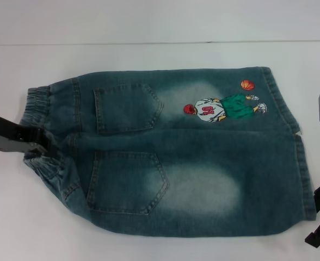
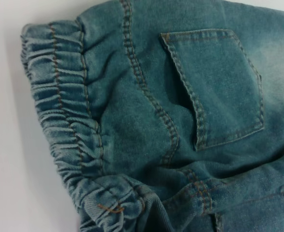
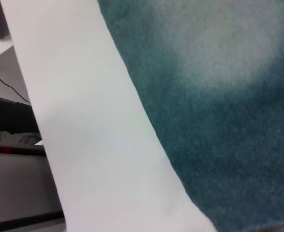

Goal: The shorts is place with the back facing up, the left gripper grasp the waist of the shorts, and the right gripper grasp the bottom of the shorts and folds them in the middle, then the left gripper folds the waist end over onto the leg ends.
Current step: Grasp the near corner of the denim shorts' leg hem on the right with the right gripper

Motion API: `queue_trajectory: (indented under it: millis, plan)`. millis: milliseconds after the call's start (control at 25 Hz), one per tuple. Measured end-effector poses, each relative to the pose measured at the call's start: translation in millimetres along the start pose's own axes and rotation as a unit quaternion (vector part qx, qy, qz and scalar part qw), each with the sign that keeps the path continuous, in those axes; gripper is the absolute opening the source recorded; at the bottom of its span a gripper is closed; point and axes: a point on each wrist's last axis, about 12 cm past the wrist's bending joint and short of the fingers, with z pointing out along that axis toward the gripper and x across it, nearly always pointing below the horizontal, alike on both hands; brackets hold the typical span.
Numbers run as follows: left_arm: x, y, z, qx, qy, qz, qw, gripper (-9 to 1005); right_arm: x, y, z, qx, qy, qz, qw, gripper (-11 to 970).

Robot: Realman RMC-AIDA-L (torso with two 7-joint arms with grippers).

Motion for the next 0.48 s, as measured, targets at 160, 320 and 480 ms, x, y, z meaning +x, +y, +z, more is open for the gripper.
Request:
queue_trajectory:
  millis: [160, 320, 480]
  plan:
    - [-0.2, -0.1, 0.1, 0.0, 0.0, 0.001, 1.0, 54, 0.0, -1.1, -2.8, 0.007, 0.005, 0.0, 1.0, 942]
    - [-0.3, -0.2, 0.1, 0.0, 0.0, 0.001, 1.0, 55, -0.3, -1.7, -4.1, 0.01, 0.01, 0.0, 1.0, 942]
    - [-0.9, 0.2, 0.1, -0.002, -0.003, 0.001, 1.0, 55, -2.9, -0.2, -2.9, 0.007, 0.011, -0.005, 1.0, 942]
